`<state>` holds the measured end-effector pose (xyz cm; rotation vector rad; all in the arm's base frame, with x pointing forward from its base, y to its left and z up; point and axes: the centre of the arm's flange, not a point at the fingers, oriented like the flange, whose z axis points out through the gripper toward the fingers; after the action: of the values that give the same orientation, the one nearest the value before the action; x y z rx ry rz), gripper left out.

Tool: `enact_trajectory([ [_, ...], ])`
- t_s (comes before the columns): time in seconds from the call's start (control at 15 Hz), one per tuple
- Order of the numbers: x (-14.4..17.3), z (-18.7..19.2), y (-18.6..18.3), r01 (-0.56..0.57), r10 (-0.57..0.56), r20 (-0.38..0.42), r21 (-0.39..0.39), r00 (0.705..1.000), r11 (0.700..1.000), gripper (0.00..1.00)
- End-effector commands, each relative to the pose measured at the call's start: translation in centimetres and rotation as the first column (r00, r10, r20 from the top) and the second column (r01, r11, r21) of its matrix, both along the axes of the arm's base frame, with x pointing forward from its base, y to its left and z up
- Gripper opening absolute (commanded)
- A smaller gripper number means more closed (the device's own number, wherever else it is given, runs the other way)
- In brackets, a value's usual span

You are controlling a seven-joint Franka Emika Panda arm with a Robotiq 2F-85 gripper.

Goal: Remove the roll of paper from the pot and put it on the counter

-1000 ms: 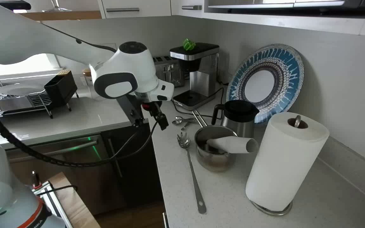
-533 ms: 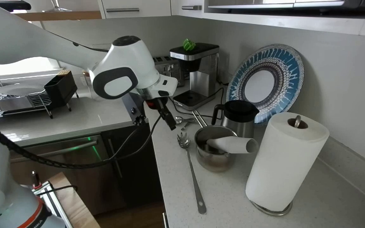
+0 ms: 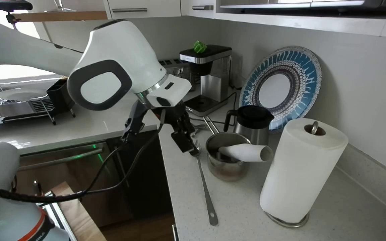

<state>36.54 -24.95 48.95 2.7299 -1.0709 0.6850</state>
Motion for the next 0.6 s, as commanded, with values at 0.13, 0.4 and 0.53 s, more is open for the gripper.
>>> enact_trajectory([
  [0.13,-5.6,1.4,-3.3,0.079,-0.086,-0.052,-0.122,0.995,0.989,1.00],
  [0.4,-7.7,2.1,-4.7,-0.101,0.086,-0.191,-0.071,0.978,0.992,1.00],
  [0.53,-7.1,1.7,-4.8,-0.067,0.051,-0.168,-0.088,0.984,0.994,1.00],
])
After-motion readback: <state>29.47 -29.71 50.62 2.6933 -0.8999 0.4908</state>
